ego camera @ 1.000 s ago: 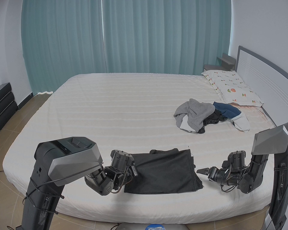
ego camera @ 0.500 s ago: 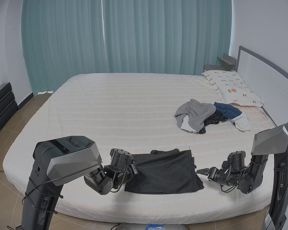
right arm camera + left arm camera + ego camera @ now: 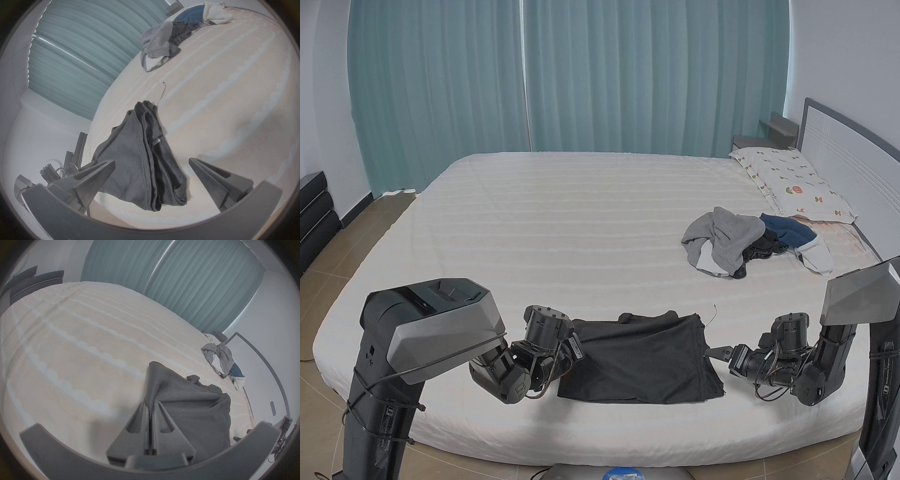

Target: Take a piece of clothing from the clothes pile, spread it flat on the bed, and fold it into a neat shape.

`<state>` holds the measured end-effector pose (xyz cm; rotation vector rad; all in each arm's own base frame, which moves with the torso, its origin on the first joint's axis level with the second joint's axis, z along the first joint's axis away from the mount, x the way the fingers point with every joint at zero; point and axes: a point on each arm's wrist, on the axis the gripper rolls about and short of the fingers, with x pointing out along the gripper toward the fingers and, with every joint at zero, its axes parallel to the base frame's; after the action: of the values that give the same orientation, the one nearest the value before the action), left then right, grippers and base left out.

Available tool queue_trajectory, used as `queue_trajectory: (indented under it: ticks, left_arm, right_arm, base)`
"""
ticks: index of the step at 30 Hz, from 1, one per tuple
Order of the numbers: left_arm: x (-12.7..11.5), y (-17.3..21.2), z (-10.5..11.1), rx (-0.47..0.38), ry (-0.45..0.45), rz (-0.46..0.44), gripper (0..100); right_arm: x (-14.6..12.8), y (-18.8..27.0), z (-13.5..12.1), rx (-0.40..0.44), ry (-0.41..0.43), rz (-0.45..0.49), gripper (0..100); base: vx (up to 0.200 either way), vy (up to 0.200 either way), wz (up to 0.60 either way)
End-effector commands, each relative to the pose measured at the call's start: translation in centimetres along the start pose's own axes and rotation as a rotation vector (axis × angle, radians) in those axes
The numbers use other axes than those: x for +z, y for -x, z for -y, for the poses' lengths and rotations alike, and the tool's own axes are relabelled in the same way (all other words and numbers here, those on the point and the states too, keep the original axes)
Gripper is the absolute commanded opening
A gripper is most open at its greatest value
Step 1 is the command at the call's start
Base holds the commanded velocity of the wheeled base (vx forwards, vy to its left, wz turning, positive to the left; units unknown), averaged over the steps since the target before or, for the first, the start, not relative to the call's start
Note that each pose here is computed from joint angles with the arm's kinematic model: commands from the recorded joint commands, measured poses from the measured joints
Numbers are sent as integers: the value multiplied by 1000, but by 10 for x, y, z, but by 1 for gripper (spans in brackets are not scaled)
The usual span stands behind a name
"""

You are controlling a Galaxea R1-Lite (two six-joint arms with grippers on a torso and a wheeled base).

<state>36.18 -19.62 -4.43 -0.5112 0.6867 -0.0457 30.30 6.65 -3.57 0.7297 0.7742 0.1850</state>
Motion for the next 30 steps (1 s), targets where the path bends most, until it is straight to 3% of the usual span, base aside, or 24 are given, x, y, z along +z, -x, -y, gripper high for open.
queue_trajectory:
  ticks: [1, 12, 30]
  left_arm:
    - [1, 3, -1, 5, 2, -2, 0]
    - [8, 8, -6, 28, 5, -3, 0]
    - [6, 21, -5, 90, -27, -80, 0]
  right_arm:
    - [-2, 0, -1, 7, 5, 2, 100]
    - [-1, 0, 1, 3, 0, 2, 100]
    - [-1, 2, 2, 0, -3, 7, 100]
  base:
    - [0, 200, 0]
    - [0, 200, 0]
    - [0, 200, 0]
